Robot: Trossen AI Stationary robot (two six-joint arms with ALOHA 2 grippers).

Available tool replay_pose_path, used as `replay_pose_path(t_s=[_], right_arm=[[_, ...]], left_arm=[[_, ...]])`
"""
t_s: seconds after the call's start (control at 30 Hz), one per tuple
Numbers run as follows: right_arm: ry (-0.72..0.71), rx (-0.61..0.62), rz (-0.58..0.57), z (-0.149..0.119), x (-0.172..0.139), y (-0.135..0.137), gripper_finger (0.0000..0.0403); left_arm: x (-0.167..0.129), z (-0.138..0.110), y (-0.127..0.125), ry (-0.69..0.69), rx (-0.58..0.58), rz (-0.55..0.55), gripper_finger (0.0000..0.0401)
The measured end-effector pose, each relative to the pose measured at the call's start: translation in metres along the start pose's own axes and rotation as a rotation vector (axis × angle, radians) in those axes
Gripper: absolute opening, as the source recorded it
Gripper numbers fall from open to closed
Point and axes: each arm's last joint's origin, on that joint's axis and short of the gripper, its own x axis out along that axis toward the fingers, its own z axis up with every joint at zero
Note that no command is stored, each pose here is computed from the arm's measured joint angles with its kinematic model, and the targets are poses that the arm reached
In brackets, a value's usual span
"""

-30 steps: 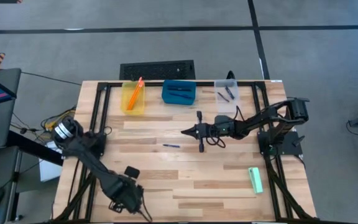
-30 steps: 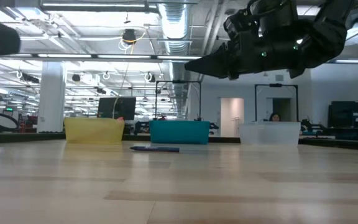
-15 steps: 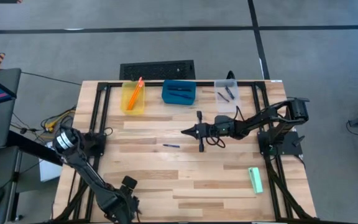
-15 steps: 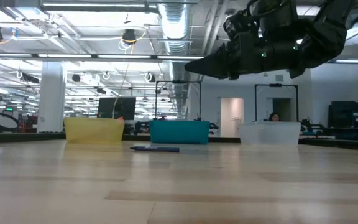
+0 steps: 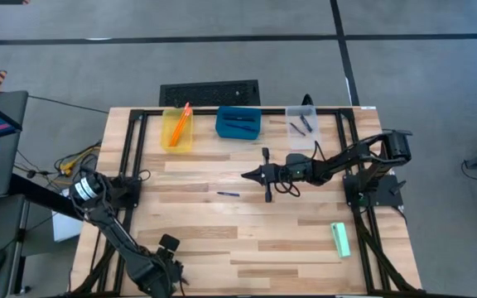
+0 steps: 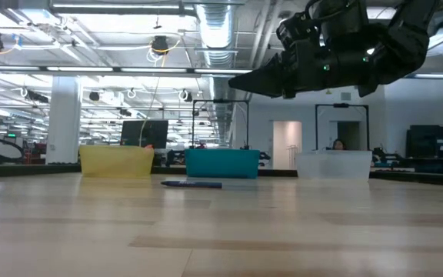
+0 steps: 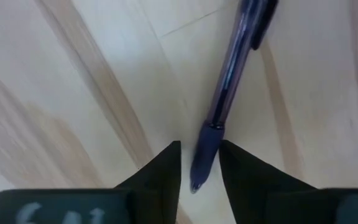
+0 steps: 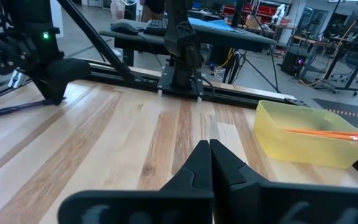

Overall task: Sort crayons/erasers/pens/pencils in bins
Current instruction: Put the purple pen into the transparent blue bin

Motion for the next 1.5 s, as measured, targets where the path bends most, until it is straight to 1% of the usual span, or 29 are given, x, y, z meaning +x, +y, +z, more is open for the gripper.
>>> replay_pose_path(t_s=[0.1,0.33,0.43,0.57,0.63,0.73,0.83,0.97,1.1,1.2,1.33,1.5], right_arm=[[0.002,0.000,0.000,0.000,0.000,0.000,0.0002],[0.003,0.000,0.001,0.000,0.000,0.000,0.0003],[0.004,0.000,0.001,0.000,0.000,0.000,0.0002],[0.004,0.001,0.001,0.000,0.000,0.000,0.0004],[0.004,0.003,0.003,0.000,0.000,0.001,0.0004],[0.003,0.003,0.007,0.000,0.000,0.002,0.0002],[0.003,0.003,0.007,0.000,0.000,0.002,0.0002],[0.011,0.002,0.009,-0.001,0.000,0.002,0.0005],[0.027,0.001,0.011,-0.002,0.000,0.002,0.0003],[0.025,0.001,0.012,-0.002,-0.001,0.002,0.0002],[0.040,-0.006,0.019,0.001,-0.003,0.003,0.0004],[0.061,-0.006,0.023,0.008,-0.011,0.002,0.0002]], left_arm=[[0.001,0.000,0.000,-0.013,-0.001,-0.009,0.0093],[0.002,0.000,0.001,-0.012,-0.007,-0.011,0.0086],[0.002,0.000,0.000,-0.010,-0.008,-0.021,0.0063],[0.002,0.001,0.001,-0.006,-0.012,-0.031,0.0021],[0.002,0.002,0.003,-0.002,-0.023,-0.034,0.0012],[0.001,0.003,0.006,-0.004,-0.055,-0.025,0.0020],[0.000,0.005,0.010,-0.036,-0.068,0.027,0.0025],[0.001,0.007,0.018,-0.050,-0.096,0.097,0.0011],[0.000,0.009,0.024,-0.078,-0.102,0.160,0.0010],[0.000,0.012,0.030,-0.088,-0.095,0.185,0.0011],[-0.003,0.013,0.037,-0.123,-0.101,0.179,0.0010],[-0.006,0.000,0.053,-0.271,-0.191,0.099,0.0010]])
